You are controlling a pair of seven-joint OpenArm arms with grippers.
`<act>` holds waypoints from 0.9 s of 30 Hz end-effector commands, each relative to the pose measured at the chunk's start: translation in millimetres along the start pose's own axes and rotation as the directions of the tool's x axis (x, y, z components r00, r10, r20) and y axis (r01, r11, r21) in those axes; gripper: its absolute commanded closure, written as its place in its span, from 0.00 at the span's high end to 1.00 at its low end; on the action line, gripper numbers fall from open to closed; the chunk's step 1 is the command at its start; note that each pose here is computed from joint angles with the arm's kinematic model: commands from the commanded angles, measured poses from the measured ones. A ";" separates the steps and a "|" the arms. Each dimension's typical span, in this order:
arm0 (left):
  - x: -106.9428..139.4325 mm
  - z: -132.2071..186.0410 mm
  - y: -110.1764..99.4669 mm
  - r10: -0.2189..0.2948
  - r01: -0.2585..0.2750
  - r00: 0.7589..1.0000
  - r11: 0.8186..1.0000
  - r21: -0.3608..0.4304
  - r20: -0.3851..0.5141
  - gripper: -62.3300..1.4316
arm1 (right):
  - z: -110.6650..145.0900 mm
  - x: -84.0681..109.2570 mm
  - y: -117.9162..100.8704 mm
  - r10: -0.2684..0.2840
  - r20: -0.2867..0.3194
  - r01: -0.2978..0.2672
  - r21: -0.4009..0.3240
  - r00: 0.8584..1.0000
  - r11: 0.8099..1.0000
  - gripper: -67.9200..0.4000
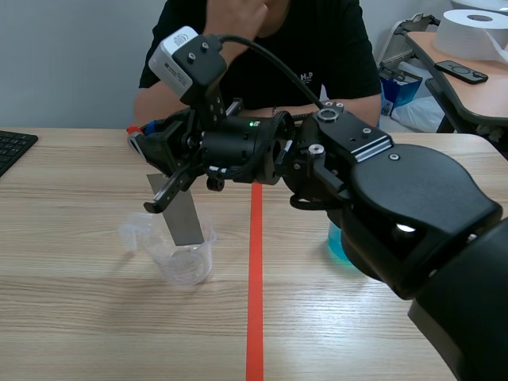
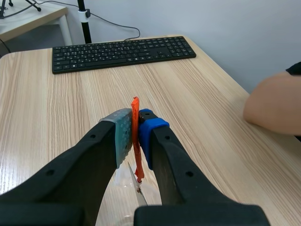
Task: Do the redox reaction experiment.
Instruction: 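Put the plate into the left beaker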
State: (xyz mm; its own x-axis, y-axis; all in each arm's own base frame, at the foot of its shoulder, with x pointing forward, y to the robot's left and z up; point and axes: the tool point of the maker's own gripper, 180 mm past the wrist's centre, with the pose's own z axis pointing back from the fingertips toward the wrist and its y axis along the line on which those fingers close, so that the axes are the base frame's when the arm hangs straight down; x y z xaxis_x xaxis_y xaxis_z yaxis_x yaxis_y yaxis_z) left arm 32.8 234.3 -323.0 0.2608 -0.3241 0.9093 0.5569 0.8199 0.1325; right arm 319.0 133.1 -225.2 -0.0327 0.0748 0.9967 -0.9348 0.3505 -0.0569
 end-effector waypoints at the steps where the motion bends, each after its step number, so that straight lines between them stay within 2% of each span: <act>1: 7.3 1.6 2.1 -0.004 0.004 1.000 1.000 0.003 0.026 0.07 | -1.1 16.7 -7.8 0.031 0.045 -0.031 -0.008 0.999 0.999 0.03; 11: 4.9 1.5 1.9 -0.004 0.004 1.000 1.000 0.002 0.013 0.07 | -1.1 7.8 -8.0 0.080 0.002 -0.080 -0.006 0.997 0.997 0.03; 13: 3.1 1.6 1.9 -0.004 0.004 1.000 1.000 0.002 0.003 0.07 | -1.1 6.6 -7.9 0.088 -0.005 -0.088 -0.005 0.996 0.996 0.05; 15: 1.4 1.6 1.9 -0.004 0.004 1.000 1.000 0.002 -0.006 0.13 | -1.0 5.9 -7.7 0.089 -0.008 -0.089 -0.004 0.996 0.996 0.10; 18: 1.5 1.8 1.5 -0.002 0.002 1.000 1.000 0.005 -0.005 0.25 | -1.0 3.1 -7.7 0.106 -0.024 -0.106 -0.003 0.994 0.994 0.11; 21: 1.5 1.8 1.5 -0.002 0.002 1.000 1.000 0.005 -0.005 0.28 | -0.9 2.3 -6.5 0.107 -0.027 -0.107 0.005 0.994 0.994 0.11; 23: 1.7 1.8 1.5 -0.002 0.002 1.000 1.000 0.005 -0.004 0.28 | -1.0 2.5 -5.0 0.106 -0.025 -0.106 0.012 0.994 0.994 0.18; 27: 1.7 1.8 1.5 -0.002 0.002 1.000 1.000 0.005 -0.004 0.29 | -0.6 2.0 5.9 0.102 -0.023 -0.100 0.073 0.995 0.992 0.42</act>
State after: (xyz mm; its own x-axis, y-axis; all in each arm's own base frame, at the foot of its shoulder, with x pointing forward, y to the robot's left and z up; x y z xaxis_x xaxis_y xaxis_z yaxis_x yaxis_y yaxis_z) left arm 31.4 236.1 -327.8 0.2839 -0.3378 0.8974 0.5569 0.8199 0.1325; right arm 307.3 134.8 -243.7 -0.0789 0.1714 0.9820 -0.9548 0.2701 -0.1238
